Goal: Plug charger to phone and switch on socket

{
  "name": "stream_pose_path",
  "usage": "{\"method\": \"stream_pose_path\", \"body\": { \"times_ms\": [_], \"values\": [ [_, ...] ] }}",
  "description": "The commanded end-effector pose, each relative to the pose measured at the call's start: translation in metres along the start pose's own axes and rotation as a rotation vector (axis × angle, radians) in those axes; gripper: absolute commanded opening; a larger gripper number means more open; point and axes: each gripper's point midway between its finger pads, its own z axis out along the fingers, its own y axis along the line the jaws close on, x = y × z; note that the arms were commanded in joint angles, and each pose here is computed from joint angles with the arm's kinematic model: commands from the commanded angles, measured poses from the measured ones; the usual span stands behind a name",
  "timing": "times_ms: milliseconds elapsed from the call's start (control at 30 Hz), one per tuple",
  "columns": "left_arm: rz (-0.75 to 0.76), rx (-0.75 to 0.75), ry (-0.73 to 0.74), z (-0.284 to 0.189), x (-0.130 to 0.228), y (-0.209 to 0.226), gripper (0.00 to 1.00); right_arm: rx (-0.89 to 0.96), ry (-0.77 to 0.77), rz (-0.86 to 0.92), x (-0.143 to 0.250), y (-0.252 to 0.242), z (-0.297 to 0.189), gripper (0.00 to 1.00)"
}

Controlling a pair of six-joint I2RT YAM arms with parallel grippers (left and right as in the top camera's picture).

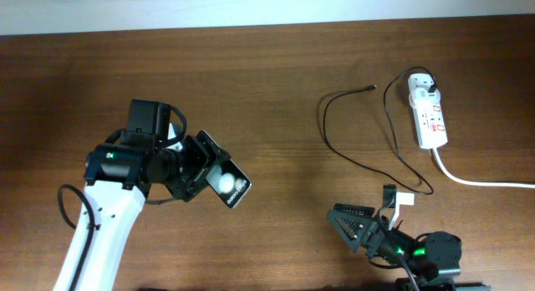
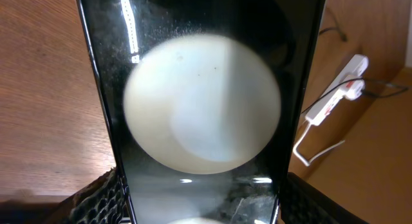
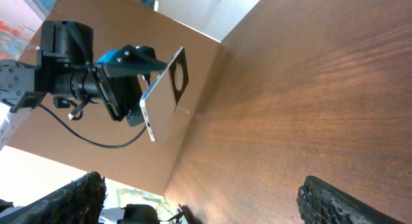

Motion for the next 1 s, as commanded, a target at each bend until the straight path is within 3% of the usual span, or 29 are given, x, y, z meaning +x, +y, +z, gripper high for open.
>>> {"method": "stream_pose_path", "body": {
  "times_ms": [0,133,333,567,800,967],
  "values": [
    [-0.095,0.028,0.016,0.000,0.002,-0.006,0.45,-0.024,0.082,0.011,0.014,0.002,0.000,0.99],
    [-0.183,0.034,0.026,0.000,0.003,-0.007,0.45,-0.047,0.160,0.043,0.020,0.014,0.002,0.99],
    [-0.180,0.043,0.029,0.000,0.003,-0.009,0.45,-0.036,0.227,0.011,0.010,0.041,0.015,0.98],
    [-0.176,0.048,0.025,0.000,0.002,-0.010,0.46,0.235,0.268,-0.113,-0.007,0.035,0.075,0.99],
    [-0.176,0.039,0.012,0.000,0.000,-0.009,0.47,0.354,0.185,-0.236,-0.014,0.064,0.132,0.99],
    [-0.176,0.039,0.012,0.000,0.000,-0.009,0.47,0.283,0.139,-0.187,-0.002,0.075,0.170,1.00]
  ]
}}
